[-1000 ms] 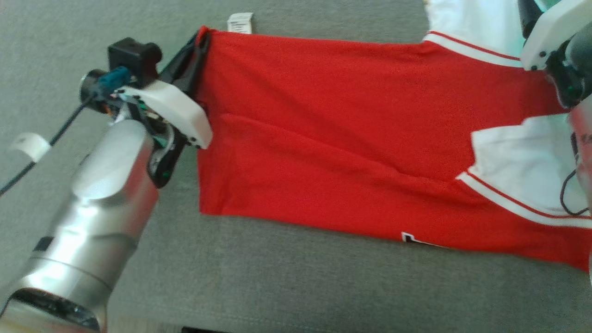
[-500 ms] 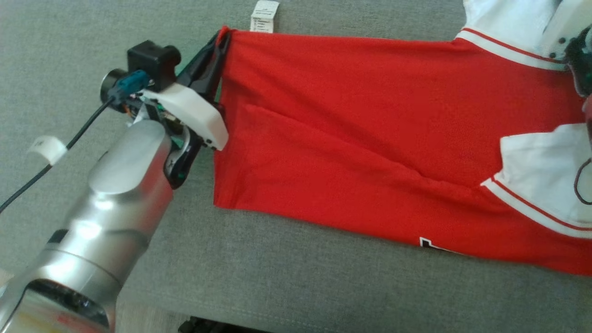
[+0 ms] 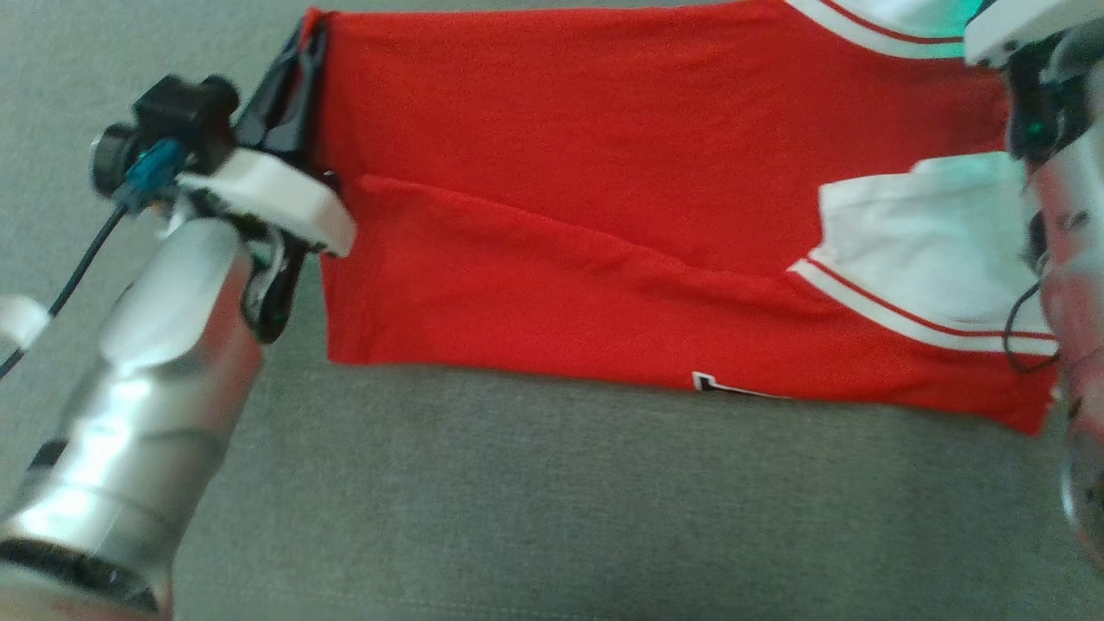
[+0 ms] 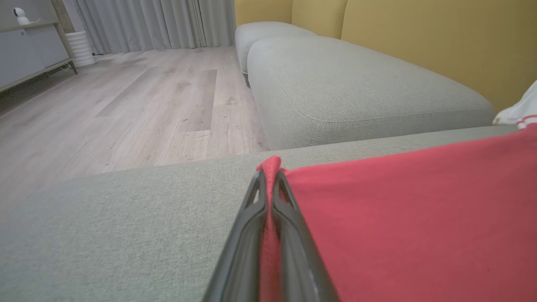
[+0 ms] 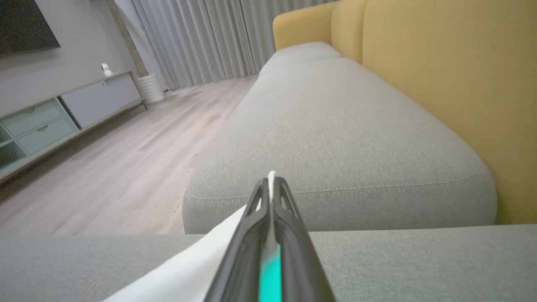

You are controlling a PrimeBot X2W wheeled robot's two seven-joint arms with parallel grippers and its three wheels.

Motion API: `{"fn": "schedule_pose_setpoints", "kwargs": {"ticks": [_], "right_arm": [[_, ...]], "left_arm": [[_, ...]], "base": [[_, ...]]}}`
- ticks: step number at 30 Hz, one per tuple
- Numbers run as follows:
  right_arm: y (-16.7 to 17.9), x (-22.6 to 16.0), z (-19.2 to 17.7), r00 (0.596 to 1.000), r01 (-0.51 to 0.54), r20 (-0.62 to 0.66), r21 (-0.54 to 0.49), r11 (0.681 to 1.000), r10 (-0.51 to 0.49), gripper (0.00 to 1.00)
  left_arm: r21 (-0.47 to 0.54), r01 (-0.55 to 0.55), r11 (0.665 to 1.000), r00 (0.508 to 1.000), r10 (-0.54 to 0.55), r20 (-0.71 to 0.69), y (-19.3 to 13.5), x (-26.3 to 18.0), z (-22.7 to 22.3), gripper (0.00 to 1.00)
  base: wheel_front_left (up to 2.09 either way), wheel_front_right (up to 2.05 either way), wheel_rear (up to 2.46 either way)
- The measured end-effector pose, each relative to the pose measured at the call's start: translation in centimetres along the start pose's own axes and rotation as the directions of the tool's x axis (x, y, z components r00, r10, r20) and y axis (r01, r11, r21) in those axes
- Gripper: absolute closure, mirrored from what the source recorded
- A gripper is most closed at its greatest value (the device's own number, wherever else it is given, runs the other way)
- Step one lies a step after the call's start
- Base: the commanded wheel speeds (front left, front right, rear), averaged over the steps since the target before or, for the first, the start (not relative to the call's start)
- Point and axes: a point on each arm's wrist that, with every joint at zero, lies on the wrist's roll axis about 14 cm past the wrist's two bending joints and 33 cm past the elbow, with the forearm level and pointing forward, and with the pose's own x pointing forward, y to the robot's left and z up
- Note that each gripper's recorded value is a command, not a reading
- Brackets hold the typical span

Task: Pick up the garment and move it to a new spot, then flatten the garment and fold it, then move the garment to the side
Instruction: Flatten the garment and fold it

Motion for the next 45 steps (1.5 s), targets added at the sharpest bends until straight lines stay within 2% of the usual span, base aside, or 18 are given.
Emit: {"fn": "schedule_pose_setpoints", "kwargs": {"ticks": [4,10,15,17,18,19,20,22,25,29,35,41,45], "right_arm": [[-0.1,-3.2,0.2,0.999,-0.002,0.044,0.075,0.997,-0.001,1.0],[-0.6,-11.0,-3.4,0.999,0.03,0.005,0.242,0.97,-0.032,1.0],[-1.4,-16.8,-5.7,0.997,0.08,-0.047,0.307,0.948,-0.069,1.0],[-1.6,-17.6,-6.1,0.995,0.091,-0.062,0.311,0.946,-0.075,1.0],[-1.7,-18.4,-6.5,0.994,0.1,-0.077,0.312,0.945,-0.08,1.0],[-1.8,-19.0,-6.8,0.992,0.109,-0.091,0.316,0.942,-0.084,0.82],[-1.9,-19.5,-7.1,0.991,0.12,-0.1,0.327,0.937,-0.092,0.0],[-2.0,-20.1,-7.4,0.989,0.13,-0.108,0.333,0.934,-0.099,0.0],[-2.0,-20.1,-6.8,0.991,0.123,-0.089,0.301,0.946,-0.1,0.0],[-2.1,-20.1,-5.6,0.995,0.094,-0.046,0.167,0.981,-0.087,0.0],[-0.3,-20.5,-4.8,0.998,0.062,-0.009,0.06,0.996,-0.062,0.0],[1.1,-22.5,-7.6,0.996,0.053,-0.079,0.024,0.998,-0.051,0.0],[1.2,-22.6,-8.5,0.993,0.06,-0.108,0.021,0.998,-0.057,0.0]], "left_arm": [[0.014,-0.018,1.0,1.0,0.018,0.017,0.0,-1.6,-0.4,1.0],[0.002,-0.054,0.999,0.998,0.054,-0.024,-0.7,-5.6,-3.4,1.0],[0.004,-0.056,0.998,0.998,0.056,-0.022,-1.9,-8.1,-4.2,1.0],[-0.001,-0.056,0.998,0.998,0.056,-0.029,-2.1,-8.5,-4.6,1.0],[-0.009,-0.058,0.998,0.998,0.058,-0.036,-2.5,-9.0,-5.0,0.95],[-0.019,-0.06,0.998,0.997,0.059,-0.043,-2.9,-9.4,-5.4,0.56],[-0.027,-0.062,0.998,0.997,0.06,-0.05,-3.2,-9.8,-5.8,0.0],[-0.037,-0.082,0.996,0.995,0.079,-0.057,-3.4,-10.5,-6.3,0.0],[-0.035,-0.139,0.99,0.99,0.137,-0.035,-2.5,-11.1,-5.8,0.0],[-0.037,-0.199,0.979,0.98,0.199,0.016,-2.1,-12.1,-4.6,0.0],[-0.078,-0.207,0.975,0.977,0.21,0.032,-4.1,-14.6,-4.9,0.0],[-0.07,-0.196,0.978,0.979,0.199,0.038,-4.7,-16.1,-5.1,0.0],[-0.073,-0.188,0.98,0.981,0.19,0.033,-5.0,-16.4,-5.3,0.0]], "base": [[0.0,0.0,0.0],[0.0,0.0,0.0],[0.0,0.0,0.0],[0.0,0.0,0.0],[0.0,0.0,0.0],[0.0,0.0,0.0],[0.0,0.0,0.0],[0.0,0.0,0.0],[0.0,0.0,0.0],[0.0,0.0,0.0],[0.0,0.0,0.0],[0.0,0.0,0.0],[0.0,0.0,0.0]]}}
